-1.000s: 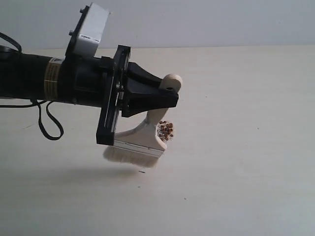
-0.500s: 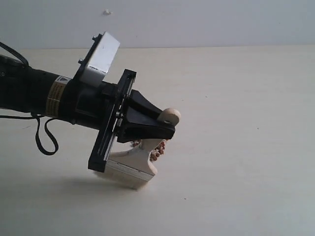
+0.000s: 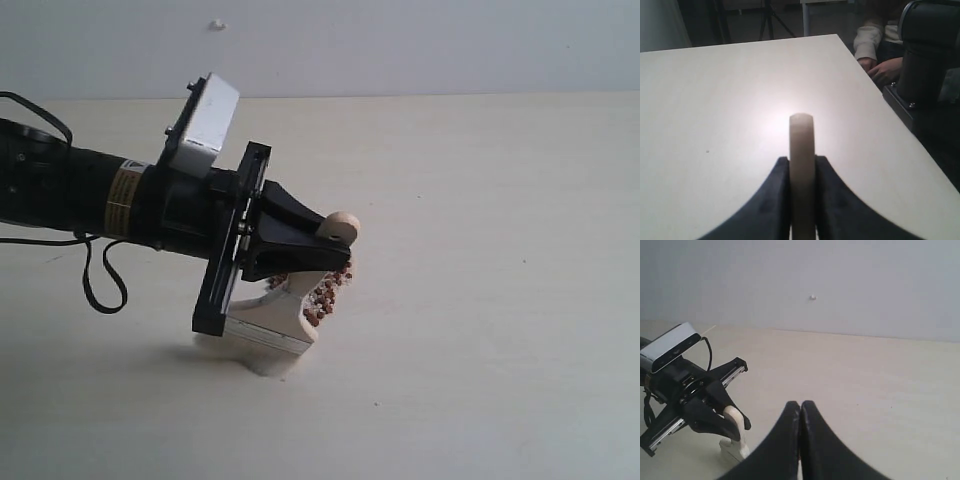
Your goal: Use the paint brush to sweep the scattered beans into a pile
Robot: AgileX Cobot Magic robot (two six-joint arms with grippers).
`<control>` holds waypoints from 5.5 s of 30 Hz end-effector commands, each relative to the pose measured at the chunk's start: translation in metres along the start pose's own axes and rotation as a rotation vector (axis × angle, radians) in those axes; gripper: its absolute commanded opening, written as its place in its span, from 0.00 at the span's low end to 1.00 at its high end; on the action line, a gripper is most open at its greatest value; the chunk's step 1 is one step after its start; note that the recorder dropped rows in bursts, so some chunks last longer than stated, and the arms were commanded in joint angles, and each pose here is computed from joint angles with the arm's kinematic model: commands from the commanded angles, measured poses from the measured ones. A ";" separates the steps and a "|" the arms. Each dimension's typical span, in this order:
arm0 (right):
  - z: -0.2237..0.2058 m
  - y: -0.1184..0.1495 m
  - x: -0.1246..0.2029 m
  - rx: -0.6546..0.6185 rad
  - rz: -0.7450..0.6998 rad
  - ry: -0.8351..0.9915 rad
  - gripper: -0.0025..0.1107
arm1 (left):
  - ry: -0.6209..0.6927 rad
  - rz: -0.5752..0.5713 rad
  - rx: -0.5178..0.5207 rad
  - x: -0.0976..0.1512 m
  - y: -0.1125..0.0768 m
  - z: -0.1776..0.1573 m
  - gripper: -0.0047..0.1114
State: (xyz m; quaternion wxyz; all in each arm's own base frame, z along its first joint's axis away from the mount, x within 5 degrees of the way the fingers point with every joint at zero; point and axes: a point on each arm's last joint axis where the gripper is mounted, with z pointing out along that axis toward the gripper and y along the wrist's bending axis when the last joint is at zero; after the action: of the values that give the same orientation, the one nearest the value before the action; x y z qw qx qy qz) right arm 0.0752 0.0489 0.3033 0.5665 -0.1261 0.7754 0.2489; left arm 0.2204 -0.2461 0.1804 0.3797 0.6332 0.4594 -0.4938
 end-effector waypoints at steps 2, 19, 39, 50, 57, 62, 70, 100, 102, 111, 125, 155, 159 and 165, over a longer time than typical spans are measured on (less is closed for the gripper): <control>0.000 0.000 0.001 -0.002 -0.004 -0.001 0.02 | -0.024 0.013 -0.015 -0.002 0.013 0.003 0.04; 0.000 0.000 0.001 -0.002 -0.004 -0.001 0.02 | -0.006 0.006 -0.001 -0.014 0.024 0.003 0.04; 0.000 0.000 0.001 -0.002 -0.004 -0.001 0.02 | -0.181 0.012 -0.150 -0.102 0.009 -0.039 0.04; 0.000 0.000 0.001 -0.002 -0.004 -0.001 0.02 | -0.330 -0.022 -0.328 -0.122 -0.061 -0.088 0.04; 0.000 0.000 0.001 -0.002 -0.004 -0.001 0.02 | -0.414 0.022 -0.479 -0.151 -0.135 -0.117 0.04; 0.000 0.000 0.001 -0.002 -0.004 -0.001 0.02 | -0.430 0.021 -0.657 -0.141 -0.183 -0.131 0.04; 0.000 0.000 0.001 -0.002 -0.004 -0.001 0.02 | -0.609 -0.013 -0.917 -0.105 -0.251 -0.154 0.04; -0.001 0.001 -0.001 -0.021 0.017 -0.023 0.02 | -0.138 -0.583 -0.697 -0.108 -0.085 -0.122 0.04; -0.001 0.001 -0.001 -0.021 0.017 -0.023 0.02 | -0.052 -0.637 -0.532 -0.107 -0.063 -0.114 0.04; -0.001 0.002 -0.001 -0.022 0.017 -0.025 0.02 | -0.012 -0.953 -0.462 -0.034 0.013 -0.129 0.04; -0.001 0.002 -0.001 -0.022 0.017 -0.025 0.02 | -0.067 -1.229 -0.542 0.064 0.049 -0.128 0.04; -0.001 0.002 -0.001 -0.022 0.017 -0.025 0.02 | -0.001 -1.272 -0.638 0.083 0.058 -0.126 0.41; -0.001 0.002 -0.001 -0.022 0.017 -0.025 0.02 | -0.018 -1.261 -0.653 0.074 0.063 -0.134 0.41; -0.001 0.002 -0.001 -0.022 0.017 -0.025 0.02 | -0.062 -1.152 -0.666 0.034 0.076 -0.150 0.41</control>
State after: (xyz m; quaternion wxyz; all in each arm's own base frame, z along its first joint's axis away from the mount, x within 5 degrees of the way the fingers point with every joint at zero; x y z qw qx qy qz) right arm 0.0749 0.0496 0.3039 0.5652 -0.1214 0.7740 0.2583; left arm 0.3354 -0.1227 0.1641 0.2283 0.1099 0.8498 -0.4622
